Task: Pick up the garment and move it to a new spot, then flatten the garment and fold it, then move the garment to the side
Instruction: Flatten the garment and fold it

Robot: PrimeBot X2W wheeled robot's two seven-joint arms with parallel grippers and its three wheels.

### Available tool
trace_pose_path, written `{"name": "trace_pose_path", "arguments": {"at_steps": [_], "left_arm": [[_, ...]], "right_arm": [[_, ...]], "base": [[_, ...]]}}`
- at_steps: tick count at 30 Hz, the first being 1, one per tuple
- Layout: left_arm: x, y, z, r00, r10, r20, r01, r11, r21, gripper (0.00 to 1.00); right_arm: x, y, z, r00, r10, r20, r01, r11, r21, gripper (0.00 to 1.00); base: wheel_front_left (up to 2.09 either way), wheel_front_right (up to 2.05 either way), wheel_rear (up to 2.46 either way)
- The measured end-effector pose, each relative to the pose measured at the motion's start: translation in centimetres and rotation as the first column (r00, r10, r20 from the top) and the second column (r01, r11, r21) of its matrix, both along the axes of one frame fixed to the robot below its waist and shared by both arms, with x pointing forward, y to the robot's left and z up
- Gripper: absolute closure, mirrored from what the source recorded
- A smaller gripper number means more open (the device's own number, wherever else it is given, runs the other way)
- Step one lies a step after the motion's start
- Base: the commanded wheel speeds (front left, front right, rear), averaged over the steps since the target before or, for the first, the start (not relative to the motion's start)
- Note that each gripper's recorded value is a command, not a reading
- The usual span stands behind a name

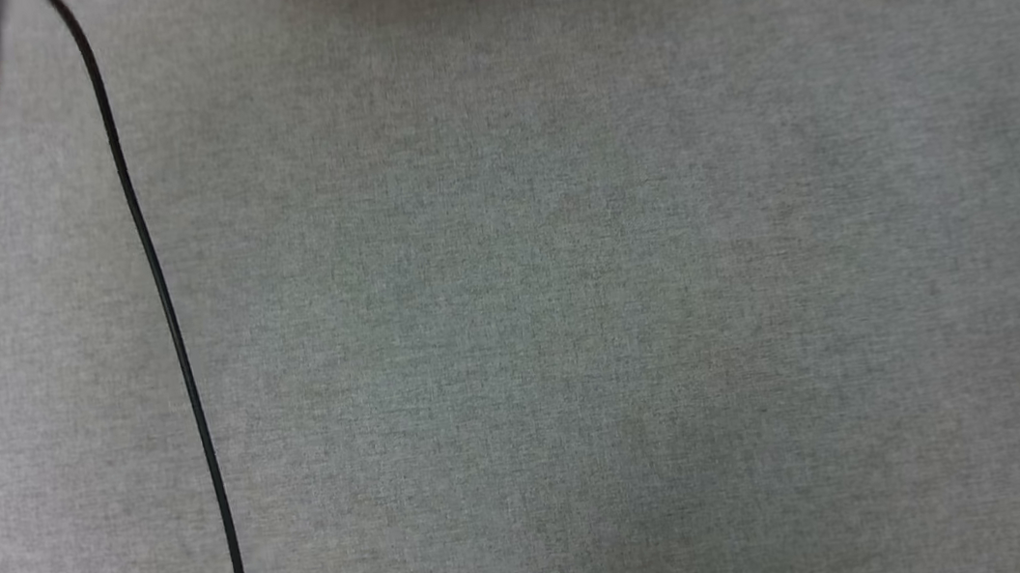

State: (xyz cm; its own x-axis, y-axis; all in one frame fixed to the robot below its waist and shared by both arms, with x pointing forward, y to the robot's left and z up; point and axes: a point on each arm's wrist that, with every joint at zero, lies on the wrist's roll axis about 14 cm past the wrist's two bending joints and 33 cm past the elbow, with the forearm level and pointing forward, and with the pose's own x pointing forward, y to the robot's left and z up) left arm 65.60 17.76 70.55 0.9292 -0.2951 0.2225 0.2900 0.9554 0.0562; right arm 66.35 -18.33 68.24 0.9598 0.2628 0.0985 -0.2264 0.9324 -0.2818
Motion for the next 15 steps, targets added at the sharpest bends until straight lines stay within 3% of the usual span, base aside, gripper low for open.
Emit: {"name": "trace_pose_path", "arguments": {"at_steps": [6, 15], "left_arm": [[-2.5, 0.8, -5.0, 0.998, 0.0, -0.07, -0.005, 0.998, -0.07, 1.0], [-10.1, 2.6, -13.1, 0.974, 0.069, -0.216, -0.103, 0.983, -0.149, 1.0]], "right_arm": [[-2.5, 0.2, -4.6, 0.998, 0.015, -0.066, -0.01, 0.996, 0.085, 1.0], [-9.3, -0.5, -12.0, 0.983, 0.026, -0.181, -0.008, 0.995, 0.104, 1.0]], "base": [[0.0, 0.0, 0.0], [0.0, 0.0, 0.0]]}}
